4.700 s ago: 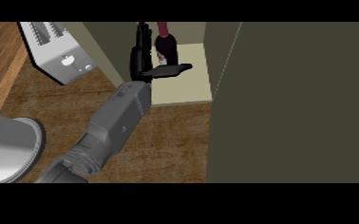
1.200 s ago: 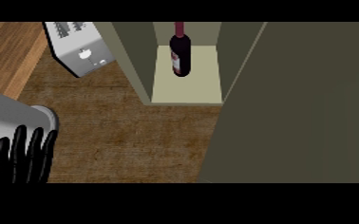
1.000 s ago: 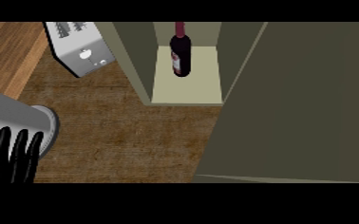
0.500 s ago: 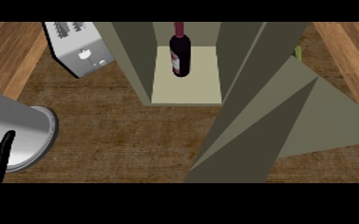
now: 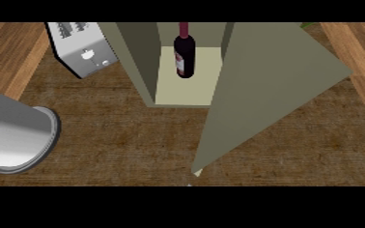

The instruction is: Pick up the wine, place it into the cabinet and close the cabinet

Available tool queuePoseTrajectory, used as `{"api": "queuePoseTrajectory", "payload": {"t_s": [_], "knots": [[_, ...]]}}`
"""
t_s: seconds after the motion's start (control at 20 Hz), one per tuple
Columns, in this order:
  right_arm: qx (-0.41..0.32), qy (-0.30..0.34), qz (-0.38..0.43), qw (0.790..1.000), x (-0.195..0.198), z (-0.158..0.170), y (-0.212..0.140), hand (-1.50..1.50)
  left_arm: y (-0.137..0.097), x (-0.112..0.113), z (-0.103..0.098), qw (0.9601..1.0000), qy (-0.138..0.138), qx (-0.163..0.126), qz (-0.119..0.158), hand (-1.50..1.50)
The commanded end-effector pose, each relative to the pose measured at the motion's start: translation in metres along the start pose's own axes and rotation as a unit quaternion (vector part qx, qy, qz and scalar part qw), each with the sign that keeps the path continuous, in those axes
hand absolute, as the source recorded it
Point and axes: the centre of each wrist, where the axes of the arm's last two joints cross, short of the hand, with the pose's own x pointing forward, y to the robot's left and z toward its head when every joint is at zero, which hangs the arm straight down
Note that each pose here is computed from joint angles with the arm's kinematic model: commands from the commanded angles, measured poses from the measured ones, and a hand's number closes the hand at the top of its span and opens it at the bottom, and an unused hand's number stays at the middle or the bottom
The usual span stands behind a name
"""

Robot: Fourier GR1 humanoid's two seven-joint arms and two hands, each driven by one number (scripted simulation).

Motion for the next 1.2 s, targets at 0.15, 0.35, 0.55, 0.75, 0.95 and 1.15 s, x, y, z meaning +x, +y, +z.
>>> {"api": "queuePoseTrajectory", "payload": {"t_s": [0.15,0.35,0.55,0.75,0.95,1.15], "knots": [[0.035,-0.049,0.008,0.998,0.011,-0.026,0.035,1.50,-0.003,0.003,0.002,0.9993,0.014,-0.013,0.032,-1.50],[0.043,-0.038,0.014,0.998,0.011,-0.053,0.031,1.50,-0.010,-0.001,-0.003,0.9993,0.009,-0.008,0.035,-1.50],[0.044,-0.043,-0.009,0.998,0.020,-0.069,0.031,1.50,-0.005,-0.002,-0.020,0.9995,0.011,-0.010,0.027,-1.50],[0.031,-0.045,-0.016,0.998,0.040,-0.105,0.018,1.50,-0.005,-0.009,-0.021,0.9996,0.007,-0.011,0.026,-1.50],[0.009,-0.052,0.016,0.998,0.056,-0.154,0.012,1.50,-0.006,0.002,-0.022,0.9995,0.008,-0.003,0.029,-1.50],[-0.007,-0.055,0.043,0.998,0.063,-0.194,0.007,1.50,-0.012,-0.012,-0.024,0.9993,0.002,-0.001,0.036,-1.50]]}}
